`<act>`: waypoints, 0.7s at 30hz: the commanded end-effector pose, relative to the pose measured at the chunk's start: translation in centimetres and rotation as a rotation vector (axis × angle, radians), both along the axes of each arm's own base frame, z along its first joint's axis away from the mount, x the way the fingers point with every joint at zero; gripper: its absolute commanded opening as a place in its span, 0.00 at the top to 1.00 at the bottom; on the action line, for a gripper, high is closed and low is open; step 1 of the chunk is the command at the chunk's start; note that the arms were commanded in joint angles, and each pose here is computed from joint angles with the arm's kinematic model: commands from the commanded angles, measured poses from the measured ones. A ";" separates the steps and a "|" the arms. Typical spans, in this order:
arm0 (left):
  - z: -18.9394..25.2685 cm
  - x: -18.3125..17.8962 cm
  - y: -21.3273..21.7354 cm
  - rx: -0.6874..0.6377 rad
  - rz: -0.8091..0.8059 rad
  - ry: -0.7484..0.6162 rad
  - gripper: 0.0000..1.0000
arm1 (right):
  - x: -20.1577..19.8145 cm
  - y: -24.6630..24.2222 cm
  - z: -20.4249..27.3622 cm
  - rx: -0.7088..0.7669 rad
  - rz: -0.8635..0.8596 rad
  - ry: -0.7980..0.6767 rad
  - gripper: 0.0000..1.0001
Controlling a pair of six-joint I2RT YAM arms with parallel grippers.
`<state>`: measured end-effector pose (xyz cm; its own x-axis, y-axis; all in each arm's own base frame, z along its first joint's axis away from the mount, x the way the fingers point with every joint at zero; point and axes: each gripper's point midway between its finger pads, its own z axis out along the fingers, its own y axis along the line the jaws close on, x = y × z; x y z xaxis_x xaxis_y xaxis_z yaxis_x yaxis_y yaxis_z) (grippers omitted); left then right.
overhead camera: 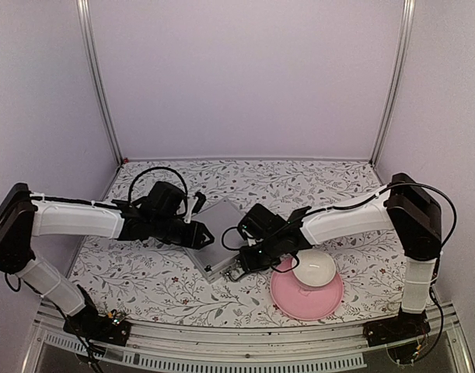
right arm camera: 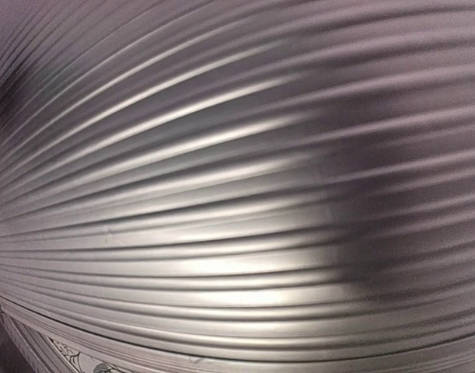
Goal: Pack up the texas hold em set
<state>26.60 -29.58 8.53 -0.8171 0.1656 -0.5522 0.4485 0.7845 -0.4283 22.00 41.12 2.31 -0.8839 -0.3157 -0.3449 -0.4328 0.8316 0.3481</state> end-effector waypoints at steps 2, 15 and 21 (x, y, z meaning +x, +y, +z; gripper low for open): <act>3.6 1.5 0.8 -0.032 0.055 -0.125 0.65 | 0.2 -0.2 3.7 0.060 0.033 -0.060 0.97; 11.2 5.1 2.1 -0.122 0.156 -0.345 0.18 | 5.6 -2.1 13.2 0.142 0.003 -0.295 0.35; 11.7 12.5 2.4 -0.139 0.233 -0.433 0.03 | 14.8 -4.8 16.3 0.164 -0.101 -0.487 0.08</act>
<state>33.71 -27.86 18.47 -0.6078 -0.0316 -0.7935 0.4377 0.8204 -0.3679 30.28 38.17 15.27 -0.7361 -0.2222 -0.6393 -0.5130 0.7994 0.3128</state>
